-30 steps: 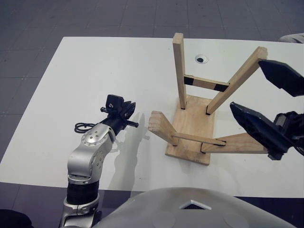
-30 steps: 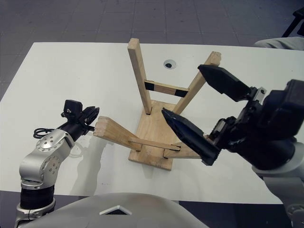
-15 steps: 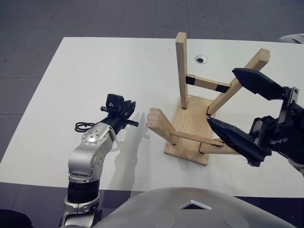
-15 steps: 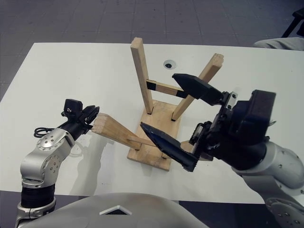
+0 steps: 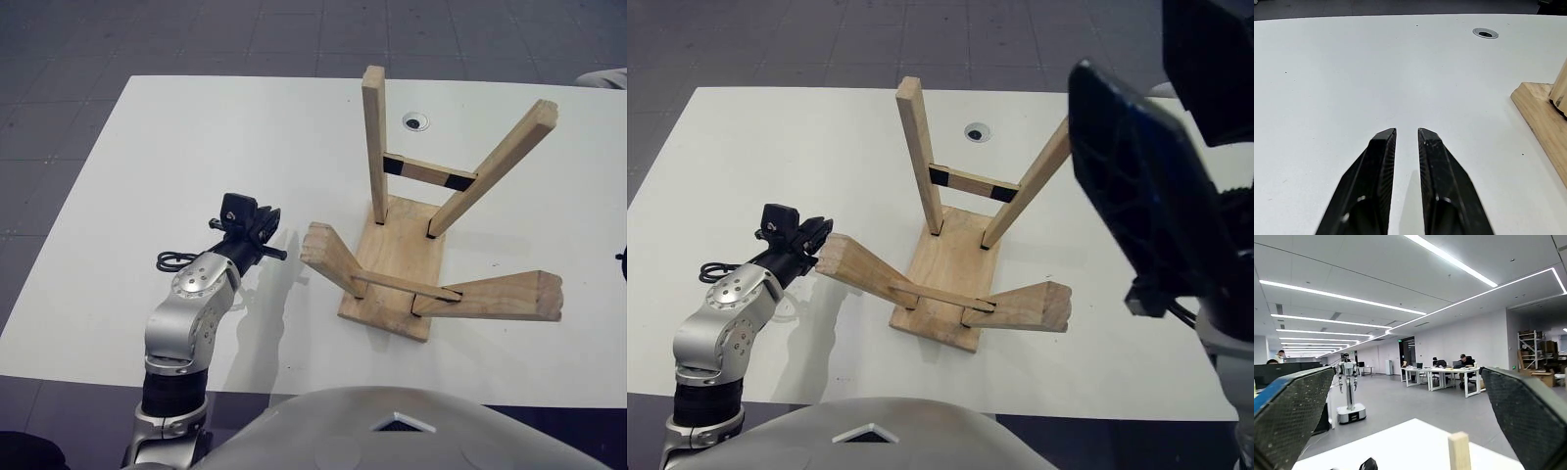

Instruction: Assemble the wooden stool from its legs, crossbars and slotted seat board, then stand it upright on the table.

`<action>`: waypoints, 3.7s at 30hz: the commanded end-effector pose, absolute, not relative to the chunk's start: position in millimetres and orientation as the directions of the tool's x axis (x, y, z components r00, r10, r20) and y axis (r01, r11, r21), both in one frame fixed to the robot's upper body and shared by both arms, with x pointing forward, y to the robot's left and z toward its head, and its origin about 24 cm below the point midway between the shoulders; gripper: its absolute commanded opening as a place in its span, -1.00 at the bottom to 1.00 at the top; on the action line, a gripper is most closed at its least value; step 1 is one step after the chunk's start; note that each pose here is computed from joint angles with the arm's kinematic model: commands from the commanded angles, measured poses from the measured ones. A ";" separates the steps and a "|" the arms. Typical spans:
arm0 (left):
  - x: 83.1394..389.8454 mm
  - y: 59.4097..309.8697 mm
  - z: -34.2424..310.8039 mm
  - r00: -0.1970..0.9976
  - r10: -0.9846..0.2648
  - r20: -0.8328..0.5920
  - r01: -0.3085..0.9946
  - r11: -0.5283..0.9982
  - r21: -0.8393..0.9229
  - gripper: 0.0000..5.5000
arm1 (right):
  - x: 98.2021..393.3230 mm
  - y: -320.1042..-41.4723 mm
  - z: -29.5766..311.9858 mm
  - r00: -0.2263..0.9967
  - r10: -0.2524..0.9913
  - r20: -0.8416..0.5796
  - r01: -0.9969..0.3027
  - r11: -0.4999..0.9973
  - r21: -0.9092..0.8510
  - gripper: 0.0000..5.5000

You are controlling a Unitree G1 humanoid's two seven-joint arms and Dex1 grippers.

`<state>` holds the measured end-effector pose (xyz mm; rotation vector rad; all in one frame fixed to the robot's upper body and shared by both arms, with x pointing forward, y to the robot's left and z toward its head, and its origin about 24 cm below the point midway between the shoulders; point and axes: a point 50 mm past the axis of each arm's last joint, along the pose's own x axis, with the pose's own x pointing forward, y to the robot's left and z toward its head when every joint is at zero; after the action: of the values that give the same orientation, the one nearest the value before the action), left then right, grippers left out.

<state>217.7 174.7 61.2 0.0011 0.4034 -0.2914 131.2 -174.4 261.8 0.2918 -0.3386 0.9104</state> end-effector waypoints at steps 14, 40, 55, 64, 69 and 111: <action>216.9 173.0 60.1 0.873 -0.295 -0.389 0.295 0.953 -0.060 -0.71 | 131.2 -154.9 201.8 0.556 0.827 0.084 -0.829 0.559 -0.011 0.99; 167.8 181.9 75.1 0.565 -0.587 -0.580 0.796 0.572 0.197 -0.71 | 223.6 -306.0 179.3 0.973 0.227 0.032 -0.216 0.955 -0.205 0.99; 131.2 154.2 87.8 0.366 -0.771 -0.521 0.914 0.402 0.047 -0.39 | 309.8 -282.1 122.6 0.950 0.259 -0.172 -0.307 0.872 -0.382 1.00; 127.4 127.5 76.5 0.379 -0.790 -0.482 0.873 0.478 -0.099 -0.39 | 344.3 -243.7 117.7 0.924 0.354 -0.146 -0.383 0.844 -0.376 1.00; 125.3 118.6 71.9 0.363 -0.810 -0.461 0.853 0.488 -0.185 -0.39 | 356.9 -219.0 105.5 0.905 0.401 -0.143 -0.425 0.839 -0.340 1.00; 162.4 120.2 74.0 0.536 -0.747 -0.394 0.704 0.653 -0.279 -0.39 | 233.9 -226.8 93.8 0.868 0.459 -0.188 -0.496 0.791 -0.358 1.00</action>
<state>154.8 115.6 72.4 -0.1139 0.5220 -0.8912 243.5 -230.7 81.1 -0.3840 0.1102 0.4771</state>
